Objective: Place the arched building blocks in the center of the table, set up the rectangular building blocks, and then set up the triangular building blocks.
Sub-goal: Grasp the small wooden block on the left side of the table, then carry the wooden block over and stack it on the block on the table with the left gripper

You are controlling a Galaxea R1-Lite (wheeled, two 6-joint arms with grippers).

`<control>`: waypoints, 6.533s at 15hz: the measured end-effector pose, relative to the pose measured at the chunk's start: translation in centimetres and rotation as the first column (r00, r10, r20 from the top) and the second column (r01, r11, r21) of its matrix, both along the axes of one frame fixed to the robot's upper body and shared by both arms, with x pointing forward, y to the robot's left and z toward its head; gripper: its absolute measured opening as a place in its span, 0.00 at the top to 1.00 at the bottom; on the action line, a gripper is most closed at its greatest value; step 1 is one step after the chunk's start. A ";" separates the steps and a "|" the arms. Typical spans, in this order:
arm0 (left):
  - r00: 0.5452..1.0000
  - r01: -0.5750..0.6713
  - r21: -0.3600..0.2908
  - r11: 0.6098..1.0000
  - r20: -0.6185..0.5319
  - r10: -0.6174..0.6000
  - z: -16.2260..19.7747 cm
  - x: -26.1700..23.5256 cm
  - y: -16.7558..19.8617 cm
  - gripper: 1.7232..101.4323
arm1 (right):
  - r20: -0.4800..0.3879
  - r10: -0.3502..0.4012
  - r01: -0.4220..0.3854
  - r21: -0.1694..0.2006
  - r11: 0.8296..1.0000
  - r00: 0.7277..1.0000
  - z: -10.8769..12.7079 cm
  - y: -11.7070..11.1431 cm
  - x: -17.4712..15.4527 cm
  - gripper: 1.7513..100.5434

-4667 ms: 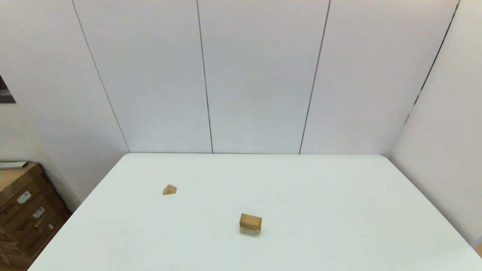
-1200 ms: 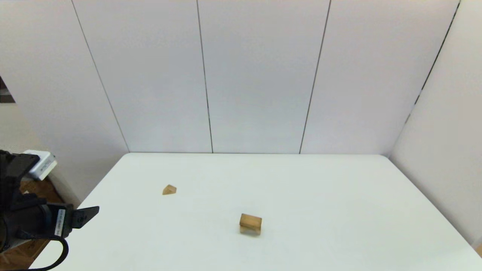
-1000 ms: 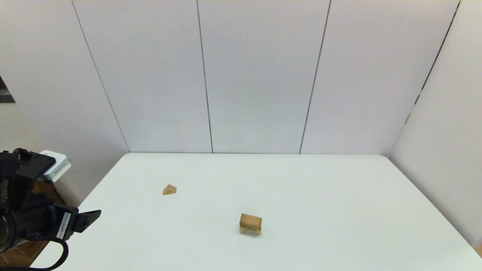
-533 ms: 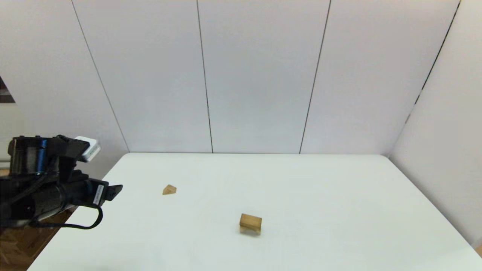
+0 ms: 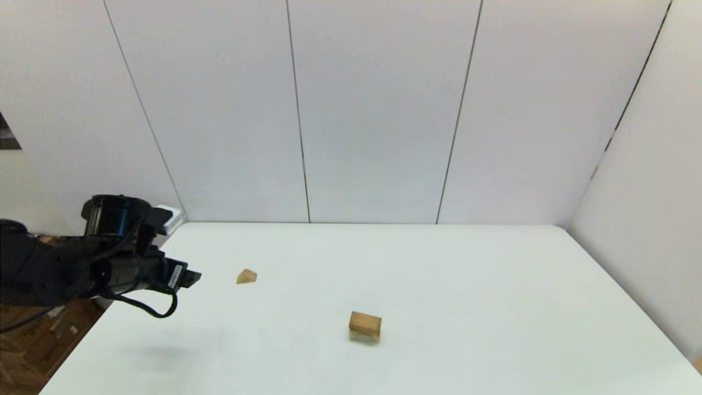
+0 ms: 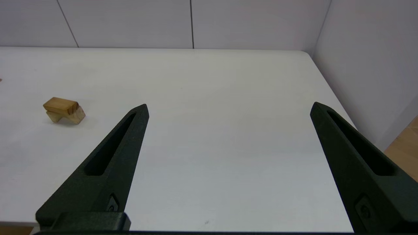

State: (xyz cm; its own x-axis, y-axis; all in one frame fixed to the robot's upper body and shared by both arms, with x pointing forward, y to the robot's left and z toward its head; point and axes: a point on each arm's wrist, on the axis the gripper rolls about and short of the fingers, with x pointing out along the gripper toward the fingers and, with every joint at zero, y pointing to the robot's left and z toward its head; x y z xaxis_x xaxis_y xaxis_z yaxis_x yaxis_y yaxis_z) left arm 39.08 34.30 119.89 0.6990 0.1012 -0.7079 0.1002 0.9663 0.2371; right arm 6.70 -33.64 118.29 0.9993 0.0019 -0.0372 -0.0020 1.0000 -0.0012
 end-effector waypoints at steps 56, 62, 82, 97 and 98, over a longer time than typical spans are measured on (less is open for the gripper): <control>0.547 0.767 -0.156 0.623 -0.350 -0.761 -9.8 17.4 -2.0 0.04 | 0.000 0.000 0.000 0.000 1.000 1.000 0.0 0.0 0.0 0.03; 0.547 0.768 -0.164 0.619 -0.334 -0.768 -10.1 17.5 -2.0 0.04 | 0.000 0.000 0.000 0.000 1.000 1.000 0.0 0.0 0.0 0.03; 0.538 0.790 -0.172 0.588 -0.266 -0.800 -7.3 17.2 -3.0 0.79 | 0.000 0.000 0.000 0.000 1.000 1.000 0.0 0.0 0.0 0.03; 0.167 0.972 -0.133 0.194 -0.188 -0.968 3.1 7.1 -25.7 0.79 | 0.000 0.000 0.000 0.000 1.000 1.000 0.0 0.0 0.0 0.03; 0.147 0.974 -0.144 0.177 -0.198 -0.969 2.7 6.7 -26.5 0.79 | 0.000 0.000 0.000 0.000 1.000 1.000 0.0 0.0 0.0 0.03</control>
